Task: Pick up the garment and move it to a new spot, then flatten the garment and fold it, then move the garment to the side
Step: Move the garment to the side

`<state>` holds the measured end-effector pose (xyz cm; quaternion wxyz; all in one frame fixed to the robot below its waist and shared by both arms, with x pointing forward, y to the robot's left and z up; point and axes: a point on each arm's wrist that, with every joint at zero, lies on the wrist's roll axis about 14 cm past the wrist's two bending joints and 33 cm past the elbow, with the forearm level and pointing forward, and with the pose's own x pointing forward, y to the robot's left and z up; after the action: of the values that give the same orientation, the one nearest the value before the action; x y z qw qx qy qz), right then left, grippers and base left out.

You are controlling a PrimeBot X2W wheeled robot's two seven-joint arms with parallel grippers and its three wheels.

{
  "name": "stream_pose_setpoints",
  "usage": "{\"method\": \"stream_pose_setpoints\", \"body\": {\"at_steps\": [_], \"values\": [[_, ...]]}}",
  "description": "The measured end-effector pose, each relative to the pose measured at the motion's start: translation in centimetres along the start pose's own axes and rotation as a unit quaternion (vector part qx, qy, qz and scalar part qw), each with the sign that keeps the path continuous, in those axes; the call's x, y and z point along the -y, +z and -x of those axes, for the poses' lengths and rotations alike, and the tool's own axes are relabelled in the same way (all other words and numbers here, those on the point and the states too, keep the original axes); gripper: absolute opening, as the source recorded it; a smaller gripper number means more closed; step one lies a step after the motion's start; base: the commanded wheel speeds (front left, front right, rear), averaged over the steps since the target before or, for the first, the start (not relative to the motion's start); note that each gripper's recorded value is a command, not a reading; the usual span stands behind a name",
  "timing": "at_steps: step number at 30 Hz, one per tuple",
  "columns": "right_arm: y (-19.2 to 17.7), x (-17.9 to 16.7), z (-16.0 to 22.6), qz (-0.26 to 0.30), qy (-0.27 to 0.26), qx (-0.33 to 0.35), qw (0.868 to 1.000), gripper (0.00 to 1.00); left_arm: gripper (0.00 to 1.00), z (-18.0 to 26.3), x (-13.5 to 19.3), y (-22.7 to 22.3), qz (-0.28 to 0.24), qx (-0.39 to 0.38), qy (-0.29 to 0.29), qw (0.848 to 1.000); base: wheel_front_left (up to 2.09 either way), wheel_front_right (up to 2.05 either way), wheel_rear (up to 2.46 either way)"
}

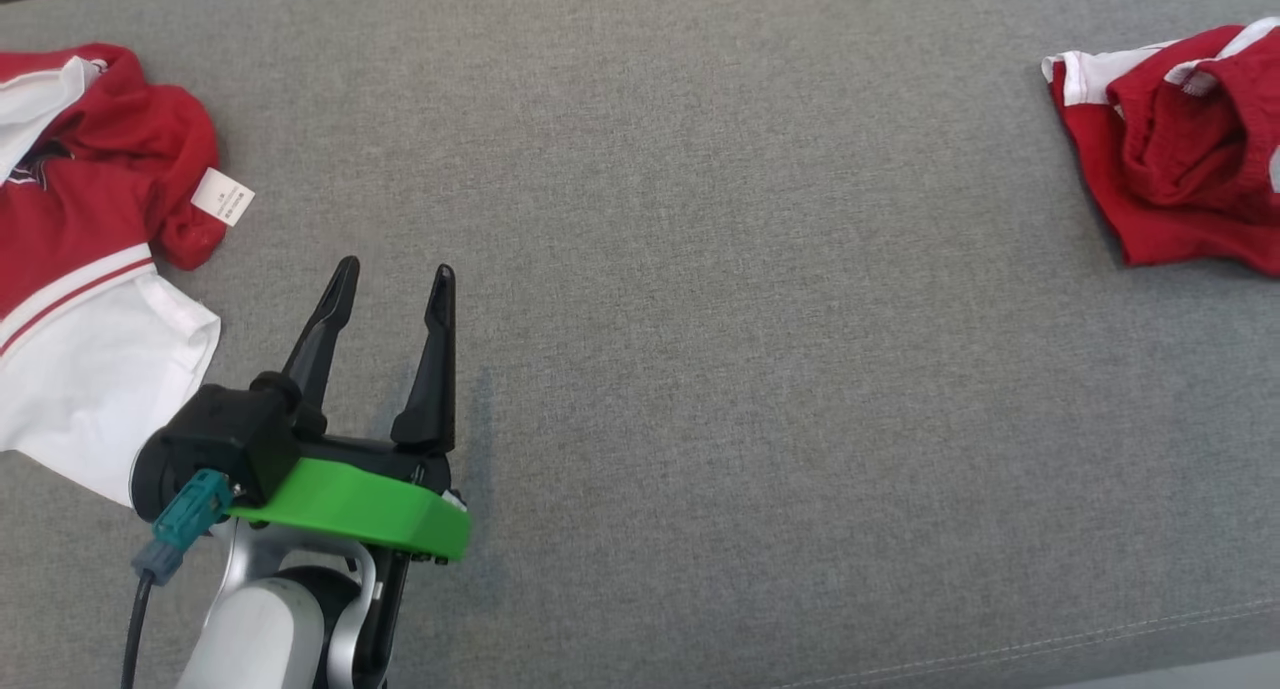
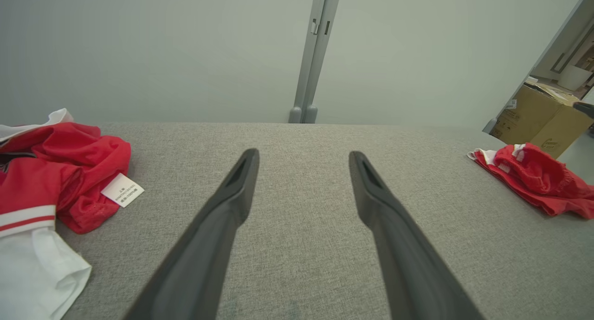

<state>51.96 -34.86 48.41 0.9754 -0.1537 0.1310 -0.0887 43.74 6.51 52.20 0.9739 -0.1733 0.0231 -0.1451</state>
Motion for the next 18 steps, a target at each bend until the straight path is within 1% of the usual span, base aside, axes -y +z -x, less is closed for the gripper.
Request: {"method": "stream_pose_setpoints", "body": {"at_steps": [5,11,15,18], "values": [[3.6,-2.1,1.0,-0.019,0.032,0.053,0.998,1.0,1.0,0.3,0.6,0.8,0.01,0.015,-0.002,1.0,0.0,0.0,0.0],[8.4,-5.4,3.0,-0.061,0.073,0.118,0.989,1.0,1.0,1.0,0.5,2.3,0.01,0.04,0.007,0.999,0.0,0.0,0.0],[9.5,-6.9,5.0,-0.084,0.092,0.138,0.983,1.0,1.0,2.1,-0.2,2.5,0.009,0.045,0.024,0.999,0.0,0.0,0.0],[10.2,-7.4,6.6,-0.105,0.097,0.153,0.978,1.0,1.0,3.3,-1.1,2.5,0.008,0.048,0.045,0.998,0.0,0.0,0.0]]}}
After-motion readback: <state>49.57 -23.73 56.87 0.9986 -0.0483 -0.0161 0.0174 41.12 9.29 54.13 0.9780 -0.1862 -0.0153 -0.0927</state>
